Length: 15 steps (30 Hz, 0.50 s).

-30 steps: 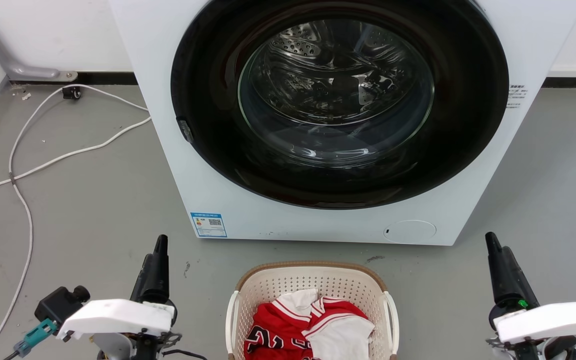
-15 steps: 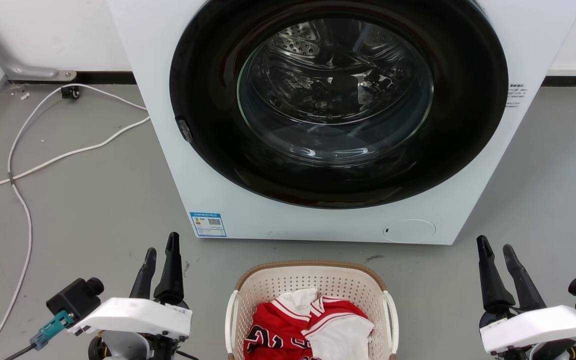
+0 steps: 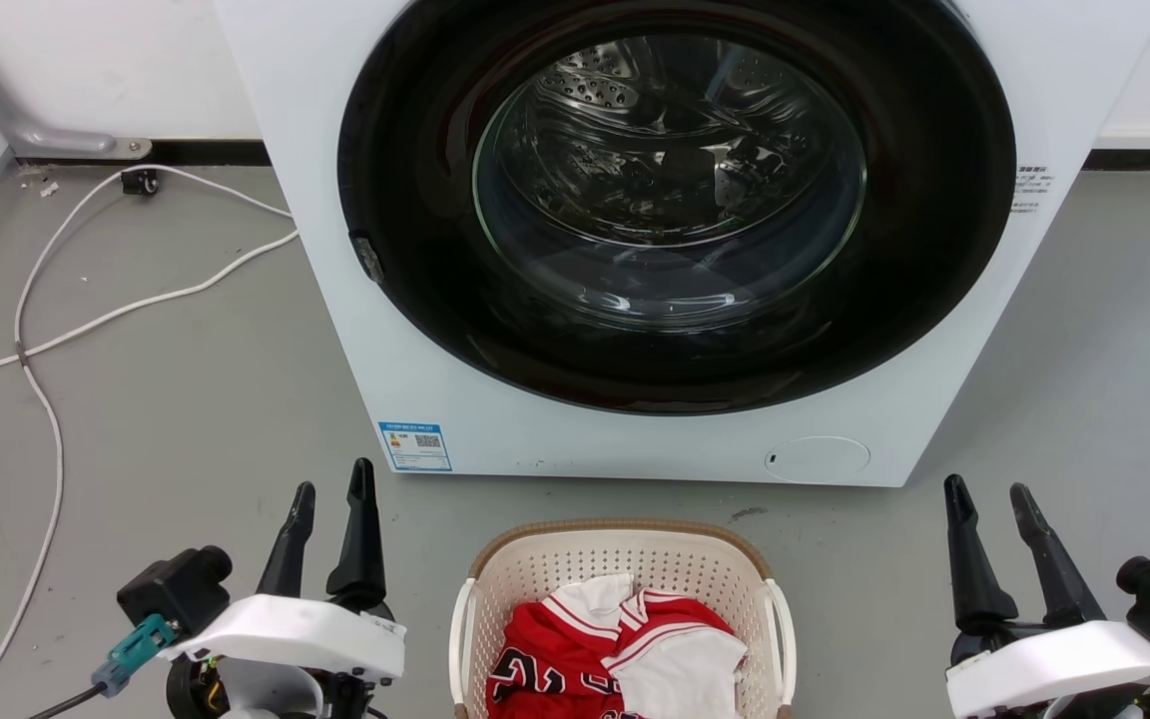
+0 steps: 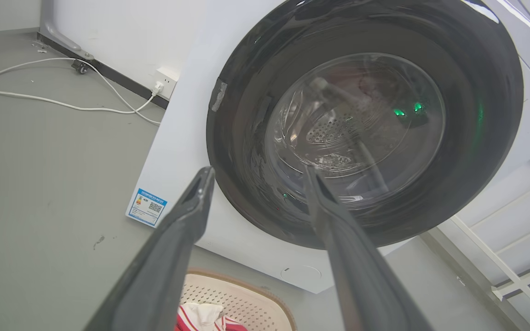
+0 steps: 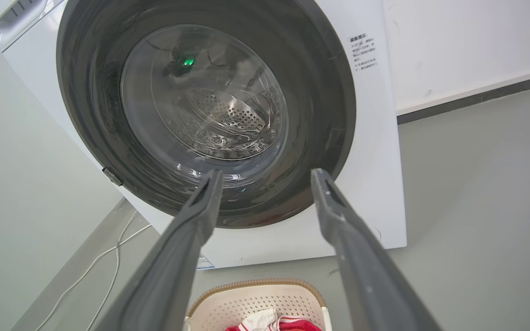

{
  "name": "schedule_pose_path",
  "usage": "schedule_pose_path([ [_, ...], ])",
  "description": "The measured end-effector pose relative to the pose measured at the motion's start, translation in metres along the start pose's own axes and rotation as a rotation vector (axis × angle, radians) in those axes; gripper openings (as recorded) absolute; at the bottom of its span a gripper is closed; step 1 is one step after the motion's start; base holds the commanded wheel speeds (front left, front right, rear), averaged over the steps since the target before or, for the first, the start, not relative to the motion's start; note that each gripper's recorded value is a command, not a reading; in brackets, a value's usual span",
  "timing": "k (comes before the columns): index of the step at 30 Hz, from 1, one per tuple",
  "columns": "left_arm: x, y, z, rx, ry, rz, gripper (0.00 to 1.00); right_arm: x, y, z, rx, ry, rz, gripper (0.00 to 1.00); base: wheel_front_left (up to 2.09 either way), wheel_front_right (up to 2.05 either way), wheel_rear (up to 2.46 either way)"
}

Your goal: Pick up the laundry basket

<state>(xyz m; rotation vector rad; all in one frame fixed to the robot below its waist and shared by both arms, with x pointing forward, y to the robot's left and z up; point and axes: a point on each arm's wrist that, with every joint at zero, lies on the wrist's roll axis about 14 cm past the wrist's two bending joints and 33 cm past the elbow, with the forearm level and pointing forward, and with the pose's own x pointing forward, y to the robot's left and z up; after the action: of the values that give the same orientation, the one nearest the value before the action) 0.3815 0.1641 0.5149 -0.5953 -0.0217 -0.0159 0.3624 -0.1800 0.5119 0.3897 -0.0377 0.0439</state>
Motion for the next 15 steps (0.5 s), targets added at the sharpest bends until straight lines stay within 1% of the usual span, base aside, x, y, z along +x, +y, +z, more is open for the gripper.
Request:
schedule_pose_path([
  [15,-0.0021,-0.0100,0.0011,0.152,-0.027,-0.037,1.00,-0.0027,0.0074,0.0038,-0.168,-0.024,0.035,1.00,0.00,0.00,0.00],
])
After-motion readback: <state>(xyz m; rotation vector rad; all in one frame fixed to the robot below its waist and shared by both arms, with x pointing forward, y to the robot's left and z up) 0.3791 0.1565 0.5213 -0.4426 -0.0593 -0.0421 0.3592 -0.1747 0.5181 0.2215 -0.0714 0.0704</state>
